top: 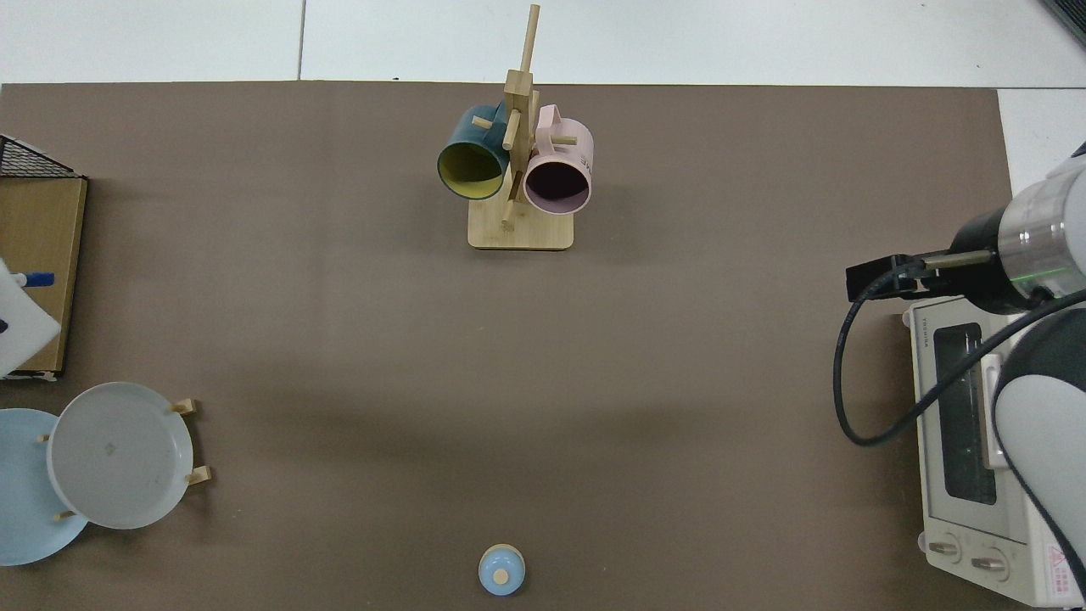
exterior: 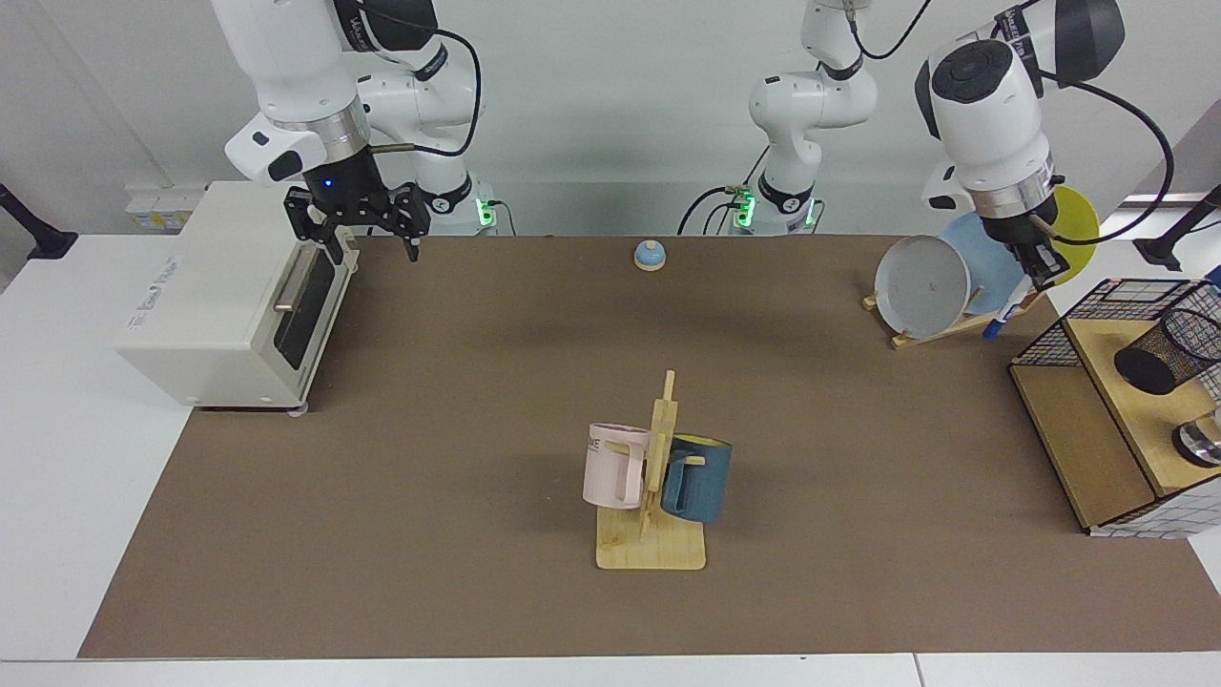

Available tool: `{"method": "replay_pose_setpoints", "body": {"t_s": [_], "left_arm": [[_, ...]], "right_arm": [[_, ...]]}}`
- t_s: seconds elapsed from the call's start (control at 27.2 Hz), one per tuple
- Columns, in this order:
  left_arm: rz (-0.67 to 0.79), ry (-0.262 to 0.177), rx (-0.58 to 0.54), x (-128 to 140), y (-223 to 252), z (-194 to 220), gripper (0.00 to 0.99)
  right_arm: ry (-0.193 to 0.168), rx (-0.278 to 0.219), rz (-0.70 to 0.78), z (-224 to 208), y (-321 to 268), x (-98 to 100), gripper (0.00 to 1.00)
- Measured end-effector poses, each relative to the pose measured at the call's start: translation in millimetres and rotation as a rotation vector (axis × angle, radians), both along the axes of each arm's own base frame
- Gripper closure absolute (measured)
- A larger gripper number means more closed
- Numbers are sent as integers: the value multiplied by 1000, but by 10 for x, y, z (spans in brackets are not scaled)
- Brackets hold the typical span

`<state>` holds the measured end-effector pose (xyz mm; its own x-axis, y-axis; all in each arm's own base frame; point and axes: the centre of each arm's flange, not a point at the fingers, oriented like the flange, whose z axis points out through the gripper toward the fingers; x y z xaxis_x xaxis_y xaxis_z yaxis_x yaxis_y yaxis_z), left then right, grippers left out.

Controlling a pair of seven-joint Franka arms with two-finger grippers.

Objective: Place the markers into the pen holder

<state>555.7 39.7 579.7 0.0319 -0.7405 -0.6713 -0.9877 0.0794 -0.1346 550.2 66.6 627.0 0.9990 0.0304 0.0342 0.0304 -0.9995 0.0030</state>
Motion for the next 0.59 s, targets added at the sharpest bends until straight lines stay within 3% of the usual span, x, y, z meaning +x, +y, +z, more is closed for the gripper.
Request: {"method": "replay_pose_setpoints", "body": {"t_s": [0.26, 0.59], "left_arm": [[-122, 14, 75, 133, 470, 105, 815], [-243, 86, 135, 238, 1349, 292, 815]], "right_arm": [[0, 0, -10, 0, -55, 6, 0], [0, 0, -11, 0, -62, 7, 0]]}}
